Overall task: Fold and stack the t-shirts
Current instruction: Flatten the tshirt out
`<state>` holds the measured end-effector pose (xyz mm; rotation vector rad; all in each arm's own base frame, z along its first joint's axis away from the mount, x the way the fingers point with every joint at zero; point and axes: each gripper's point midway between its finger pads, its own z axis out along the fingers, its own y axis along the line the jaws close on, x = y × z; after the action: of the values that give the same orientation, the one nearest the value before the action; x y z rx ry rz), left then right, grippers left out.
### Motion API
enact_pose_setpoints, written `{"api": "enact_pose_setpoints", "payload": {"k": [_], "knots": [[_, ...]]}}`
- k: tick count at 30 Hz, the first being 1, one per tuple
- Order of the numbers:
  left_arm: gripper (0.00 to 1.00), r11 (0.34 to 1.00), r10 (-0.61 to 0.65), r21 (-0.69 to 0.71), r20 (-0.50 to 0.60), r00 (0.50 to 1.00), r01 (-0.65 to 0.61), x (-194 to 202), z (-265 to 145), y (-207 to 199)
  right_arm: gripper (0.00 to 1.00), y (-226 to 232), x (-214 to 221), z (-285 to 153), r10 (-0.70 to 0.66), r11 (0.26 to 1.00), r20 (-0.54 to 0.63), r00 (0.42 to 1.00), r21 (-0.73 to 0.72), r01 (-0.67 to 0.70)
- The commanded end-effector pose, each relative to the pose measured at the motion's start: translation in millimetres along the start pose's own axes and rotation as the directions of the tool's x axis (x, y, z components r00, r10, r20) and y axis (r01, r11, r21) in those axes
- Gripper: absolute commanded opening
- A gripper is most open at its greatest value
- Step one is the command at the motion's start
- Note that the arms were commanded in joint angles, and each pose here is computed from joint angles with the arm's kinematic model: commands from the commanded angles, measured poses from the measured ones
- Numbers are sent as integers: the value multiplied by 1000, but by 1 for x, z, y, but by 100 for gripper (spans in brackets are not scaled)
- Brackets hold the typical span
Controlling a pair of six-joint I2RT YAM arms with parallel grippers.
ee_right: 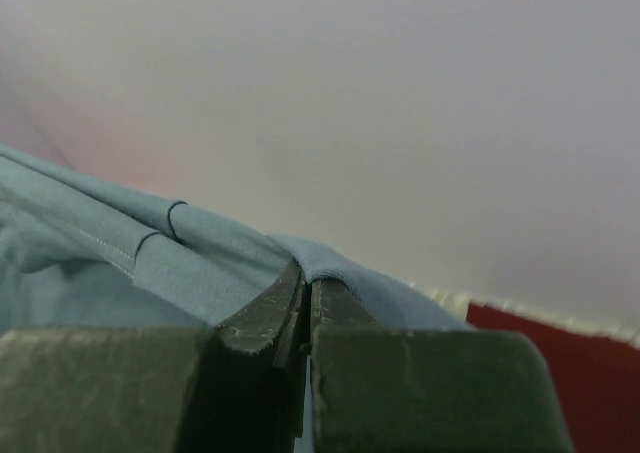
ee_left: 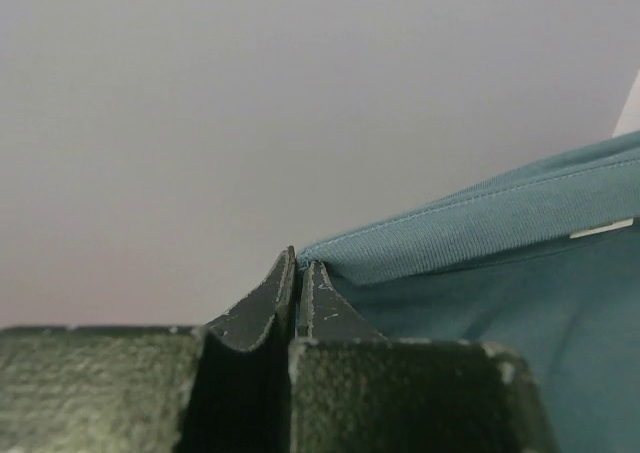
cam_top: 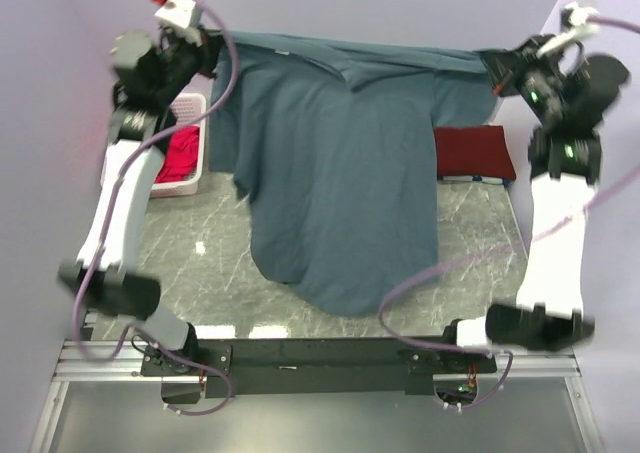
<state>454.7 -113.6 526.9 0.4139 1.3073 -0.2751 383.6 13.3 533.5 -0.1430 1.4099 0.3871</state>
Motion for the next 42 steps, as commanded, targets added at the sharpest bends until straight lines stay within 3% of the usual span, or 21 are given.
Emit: {"api": "enact_pose_setpoints", "payload": {"k": [1,2,4,5,9,13,14,16,17,19,20,22,23,26,30,37,38,39,40,41,42], "knots": [[0,990,41,-142,160,986,-18,-43,22,46,0,-47,-15,29,20,990,46,999,137,-26],[0,989,58,-143,218,974,-27,-66,26,47,0,-42,-42,31,-3,991,98,995,130,-9],[0,989,33,-148,274,961,8,-67,47,57,0,-58,-44,49,28,987,103,994,155,-44],[0,988,58,-157,348,936,-3,-98,44,58,0,-49,-76,46,0,989,168,986,143,-24],[1,984,115,-173,515,849,-28,-147,41,61,0,-38,-120,44,-24,993,276,961,120,-10],[0,982,161,-173,532,832,-79,-159,26,53,0,-29,-120,32,-45,994,296,954,111,13],[0,986,140,-147,461,876,-80,-119,39,52,0,-29,-111,32,-47,995,278,959,103,18],[1,979,198,-137,437,878,-152,-113,19,39,0,-35,-77,34,-45,995,203,978,101,25],[1,978,210,-81,317,925,-194,-49,28,31,0,-34,-59,35,-42,997,158,987,74,30],[1,967,251,-27,248,936,-252,-20,7,14,0,-41,0,36,-27,998,10,1000,58,27],[1,970,233,44,97,968,-238,55,3,3,0,-45,22,34,-15,998,-45,999,55,17],[1,937,319,146,9,948,-317,96,-23,-20,0,-51,91,25,36,998,-201,979,52,-27],[1,910,369,262,-150,917,-323,167,-44,-35,0,-53,115,20,51,998,-254,966,52,-39],[1,887,410,366,-339,847,-282,250,-96,-56,0,-59,206,-7,117,993,-482,868,78,-91],[1,884,392,452,-576,717,-120,328,-166,-77,0,-65,319,-68,188,982,-752,631,150,-113],[10,809,426,577,-706,566,111,372,-239,-111,0,-46,413,-166,167,983,-946,277,136,-125],[18,790,448,602,-694,564,114,371,-243,-113,4,-37,415,-173,143,982,-959,246,107,-156],[24,781,459,613,-690,560,114,370,-247,-114,16,-25,417,-192,94,978,-981,172,59,-199],[32,771,473,626,-688,550,119,369,-253,-115,29,-21,413,-197,65,976,-986,152,31,-213],[44,762,495,639,-679,542,104,365,-260,-114,50,-14,409,-208,48,971,-992,113,19,-239],[49,753,505,650,-671,544,104,362,-264,-115,55,-16,405,-212,20,975,-994,108,-5,-224]]}}
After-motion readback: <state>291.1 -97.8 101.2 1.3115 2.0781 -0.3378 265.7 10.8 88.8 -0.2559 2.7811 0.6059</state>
